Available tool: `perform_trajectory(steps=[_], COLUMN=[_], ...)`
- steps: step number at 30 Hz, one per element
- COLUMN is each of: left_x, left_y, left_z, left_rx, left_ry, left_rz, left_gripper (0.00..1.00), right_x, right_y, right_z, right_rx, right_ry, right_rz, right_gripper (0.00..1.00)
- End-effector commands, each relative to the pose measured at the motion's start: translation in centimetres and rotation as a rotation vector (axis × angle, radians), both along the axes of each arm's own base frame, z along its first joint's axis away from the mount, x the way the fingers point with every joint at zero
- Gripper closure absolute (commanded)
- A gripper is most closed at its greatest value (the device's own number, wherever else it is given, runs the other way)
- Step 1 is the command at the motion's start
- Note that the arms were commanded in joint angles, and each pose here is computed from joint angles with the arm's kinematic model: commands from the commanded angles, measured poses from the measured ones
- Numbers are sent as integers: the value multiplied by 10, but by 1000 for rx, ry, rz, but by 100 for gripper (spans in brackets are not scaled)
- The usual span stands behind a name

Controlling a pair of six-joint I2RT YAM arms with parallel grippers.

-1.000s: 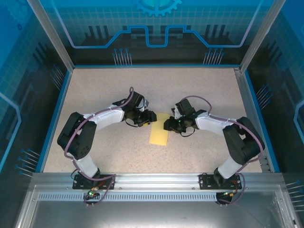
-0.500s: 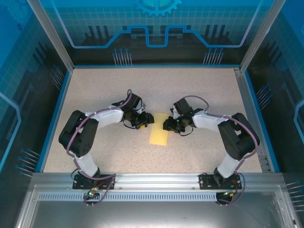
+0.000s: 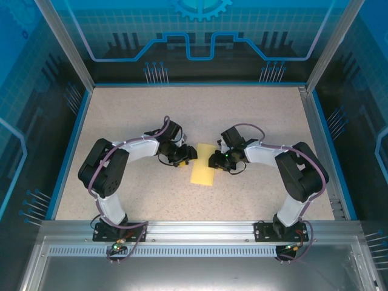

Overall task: Fold a paper plane with a square sheet of paper (pick it up from the middle)
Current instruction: Fold the triangle a second time at the center of the table.

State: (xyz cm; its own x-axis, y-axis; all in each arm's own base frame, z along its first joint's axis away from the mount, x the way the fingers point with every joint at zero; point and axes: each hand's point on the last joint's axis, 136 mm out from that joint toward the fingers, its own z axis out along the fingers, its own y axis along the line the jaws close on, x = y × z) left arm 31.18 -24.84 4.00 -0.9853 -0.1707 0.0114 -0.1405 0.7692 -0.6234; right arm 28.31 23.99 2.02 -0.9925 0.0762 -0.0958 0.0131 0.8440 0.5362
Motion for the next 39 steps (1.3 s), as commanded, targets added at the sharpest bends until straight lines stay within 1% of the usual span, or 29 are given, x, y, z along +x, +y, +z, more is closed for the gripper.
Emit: perform_trajectory(steps=[1,4,7,26,33,39], left_x=[0,0,-1,-2,-2,0], left_y=[-11,-15,-17,-30,-36,-40], left_z=[6,5,5,-2,1,7], left_rx=[-34,-31,-27,-58,-94,-126], left_ry=[7,10,11,34,34,24], left_rz=[-32,-43,-51,-79,-95,-96], left_gripper=[47,47,47,46,49,57], right_x=[-2,-11,-13,-15,-15,-14], right_y=[-6,-13,-15,-15,-15,-13], right_z=[-8,-18,-20,-21,-23,-19], right_rx=[-21,-42,-39,-21,-18,-3], right_ry=[10,39,42,46,49,34], right_rz=[4,-1,-7,-10,-10,-5], right_gripper=[67,67,67,67,67,66])
